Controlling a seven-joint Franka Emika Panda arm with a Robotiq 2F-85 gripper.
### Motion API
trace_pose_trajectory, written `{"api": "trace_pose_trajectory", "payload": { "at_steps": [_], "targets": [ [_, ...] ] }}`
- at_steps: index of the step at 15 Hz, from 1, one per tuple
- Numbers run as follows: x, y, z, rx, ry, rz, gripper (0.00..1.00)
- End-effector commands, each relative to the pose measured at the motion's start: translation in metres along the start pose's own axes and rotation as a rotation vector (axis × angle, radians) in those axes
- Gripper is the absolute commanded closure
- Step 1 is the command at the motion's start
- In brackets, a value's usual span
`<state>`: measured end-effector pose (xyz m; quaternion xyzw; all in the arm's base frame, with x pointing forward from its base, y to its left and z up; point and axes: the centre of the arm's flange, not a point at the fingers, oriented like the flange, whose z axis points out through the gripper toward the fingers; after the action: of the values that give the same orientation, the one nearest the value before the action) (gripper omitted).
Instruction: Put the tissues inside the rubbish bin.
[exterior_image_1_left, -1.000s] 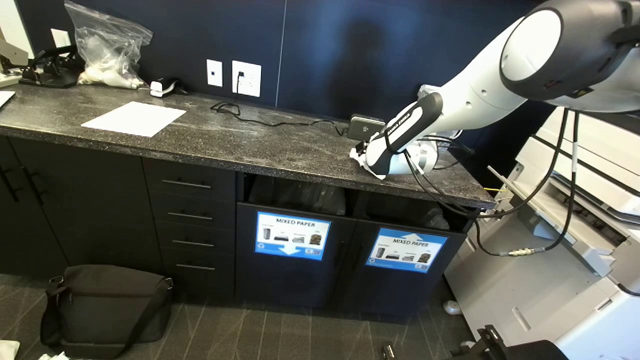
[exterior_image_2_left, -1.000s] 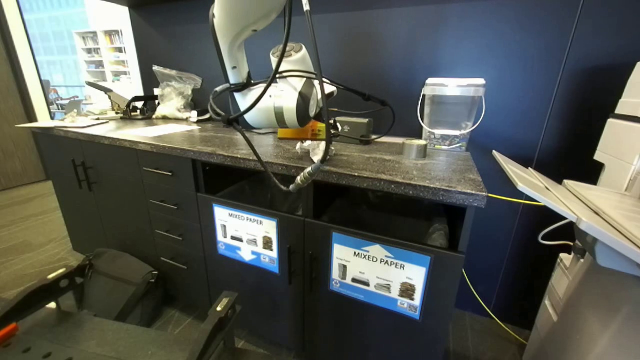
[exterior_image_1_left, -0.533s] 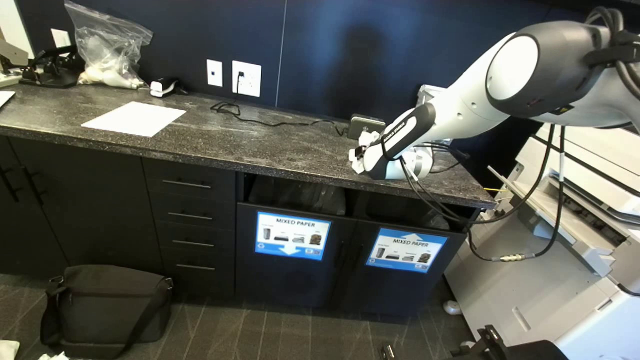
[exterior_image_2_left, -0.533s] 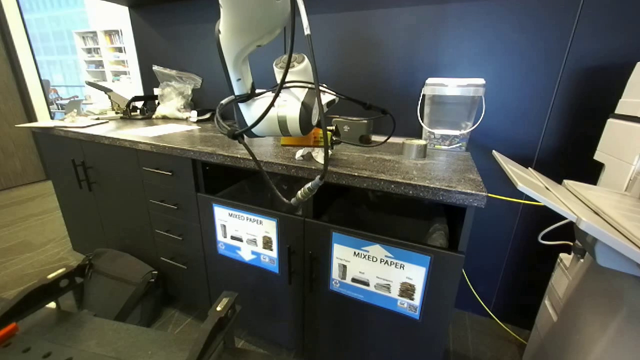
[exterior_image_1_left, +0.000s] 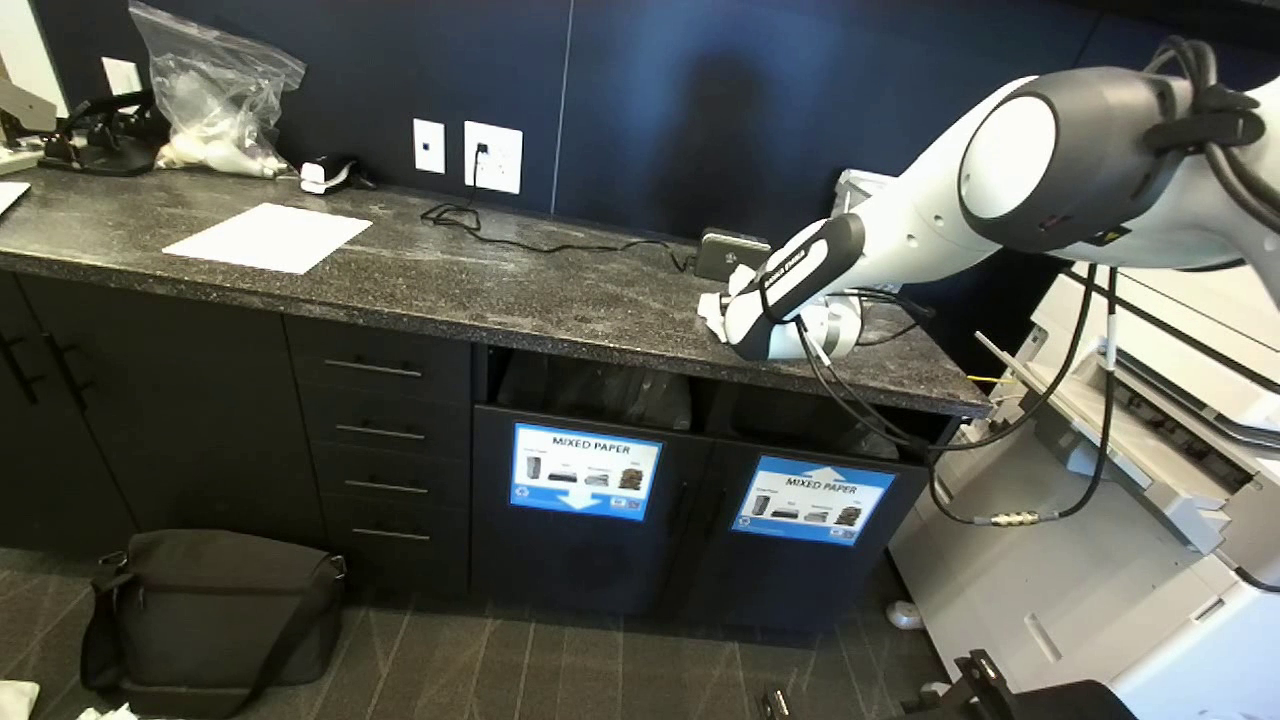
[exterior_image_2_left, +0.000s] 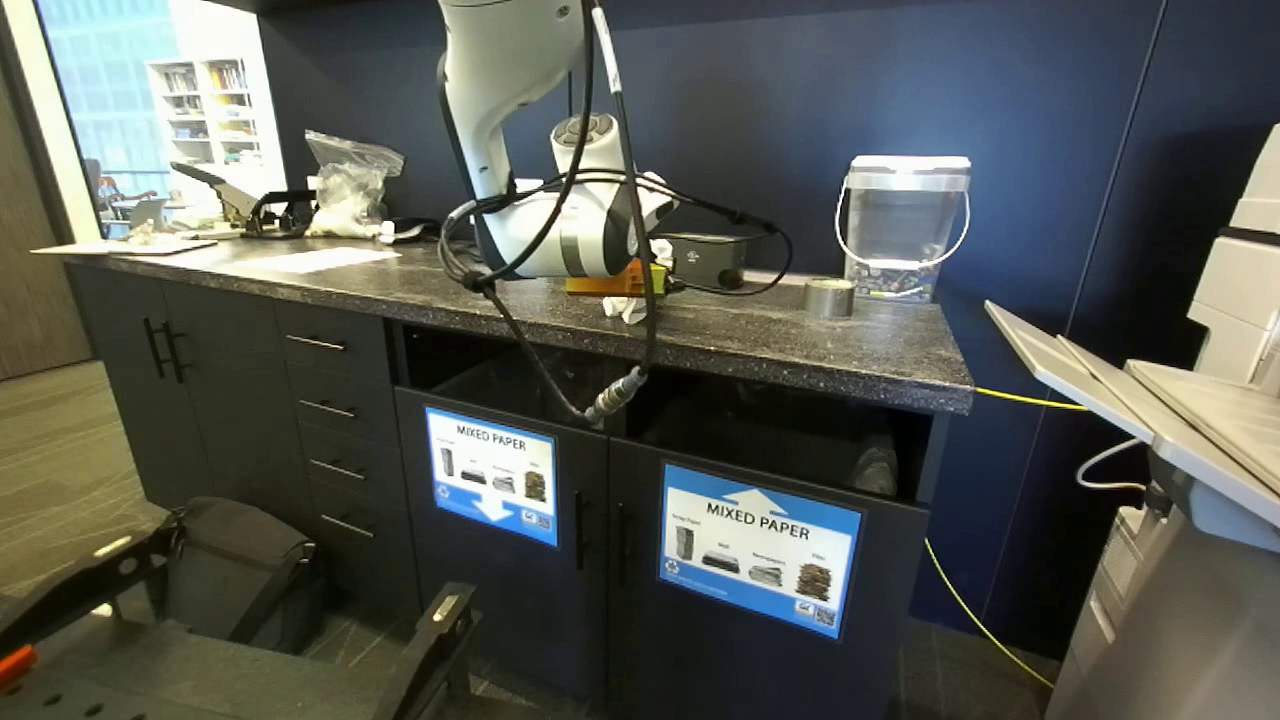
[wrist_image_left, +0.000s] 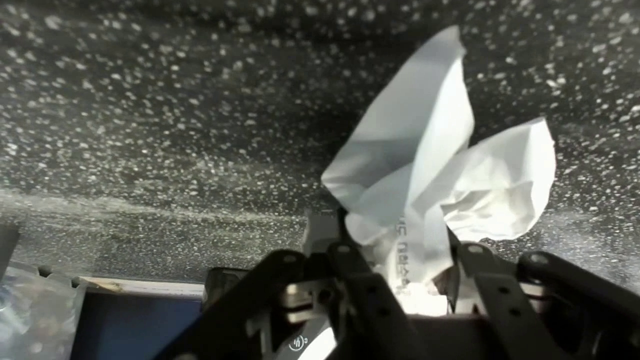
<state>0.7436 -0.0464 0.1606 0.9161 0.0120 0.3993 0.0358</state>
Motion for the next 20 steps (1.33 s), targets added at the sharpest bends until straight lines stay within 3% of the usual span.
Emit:
{"api": "trace_pose_trajectory", "payload": {
  "at_steps": [1, 3, 8, 14, 20],
  "targets": [
    [0.01, 0.0, 0.008, -0.024, 0.0, -0.01, 0.85],
    [0.01, 0.001, 0.008, -0.032, -0.013, -0.015, 0.88],
    [0.013, 0.003, 0.01, -0.043, -0.051, -0.022, 0.84],
    [0.025, 0.01, 0.01, -0.128, -0.353, -0.08, 0.84],
    [0.019, 0.021, -0.032, -0.161, -0.635, -0.099, 0.84]
  ]
}}
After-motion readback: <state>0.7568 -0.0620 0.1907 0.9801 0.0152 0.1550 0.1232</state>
